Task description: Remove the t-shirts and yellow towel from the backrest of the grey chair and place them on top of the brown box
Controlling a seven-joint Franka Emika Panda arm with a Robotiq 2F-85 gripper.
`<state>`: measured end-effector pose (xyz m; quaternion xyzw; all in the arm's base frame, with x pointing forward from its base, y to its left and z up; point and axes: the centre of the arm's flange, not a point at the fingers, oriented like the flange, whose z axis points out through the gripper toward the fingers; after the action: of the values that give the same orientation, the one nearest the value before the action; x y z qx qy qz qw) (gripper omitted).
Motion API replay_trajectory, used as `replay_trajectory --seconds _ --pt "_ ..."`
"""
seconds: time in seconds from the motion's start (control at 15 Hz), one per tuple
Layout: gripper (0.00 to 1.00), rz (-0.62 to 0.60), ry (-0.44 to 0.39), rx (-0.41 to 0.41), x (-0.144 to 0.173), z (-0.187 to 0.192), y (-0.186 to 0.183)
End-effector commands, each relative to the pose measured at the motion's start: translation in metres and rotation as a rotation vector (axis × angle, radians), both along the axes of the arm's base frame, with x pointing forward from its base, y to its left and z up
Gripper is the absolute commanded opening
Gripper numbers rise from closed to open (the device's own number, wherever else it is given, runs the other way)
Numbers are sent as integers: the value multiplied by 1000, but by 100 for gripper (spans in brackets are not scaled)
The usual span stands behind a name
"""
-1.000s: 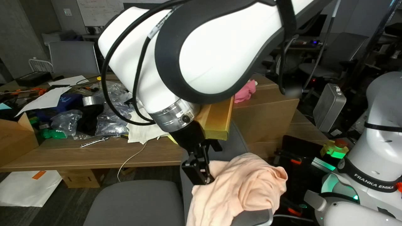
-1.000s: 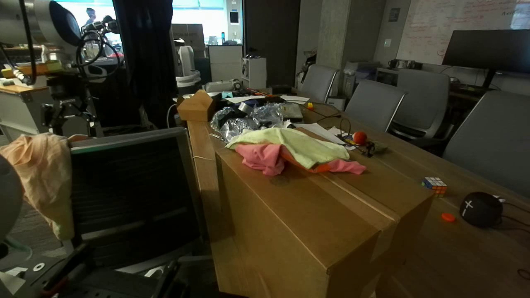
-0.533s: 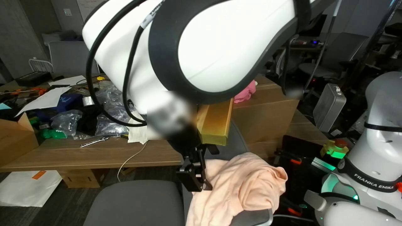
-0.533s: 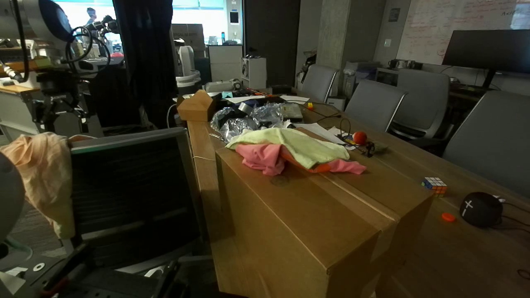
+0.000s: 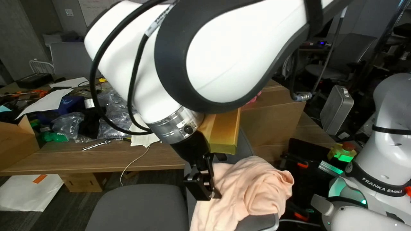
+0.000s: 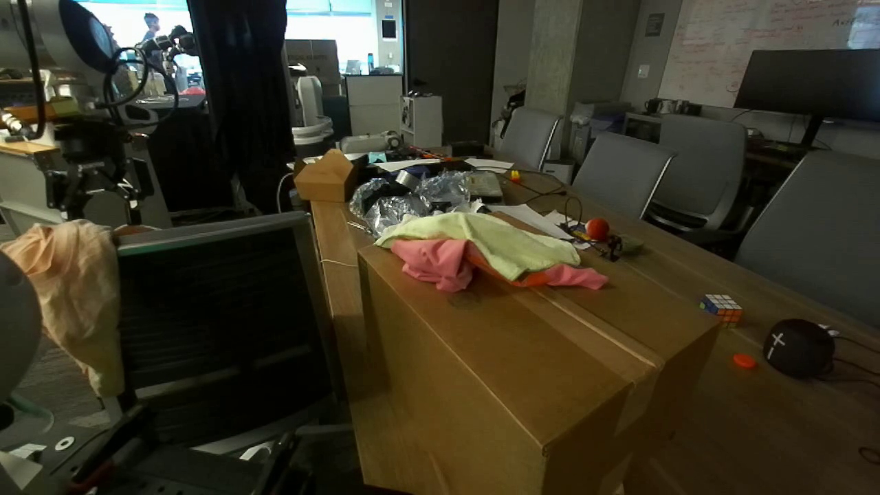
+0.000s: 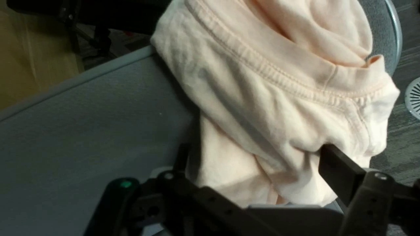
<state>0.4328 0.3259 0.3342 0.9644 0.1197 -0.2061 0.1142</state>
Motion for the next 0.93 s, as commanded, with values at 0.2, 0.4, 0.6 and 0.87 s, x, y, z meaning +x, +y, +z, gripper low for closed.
replay_trajectory --seconds 0.2,0.4,0.6,0.87 --pt "68 -2 62 -15 -10 -2 0" --pt "44 -6 71 -27 -10 -4 -1" --pt "20 -7 63 -35 -8 -4 -1" --pt "0 -4 22 -49 -4 5 -3"
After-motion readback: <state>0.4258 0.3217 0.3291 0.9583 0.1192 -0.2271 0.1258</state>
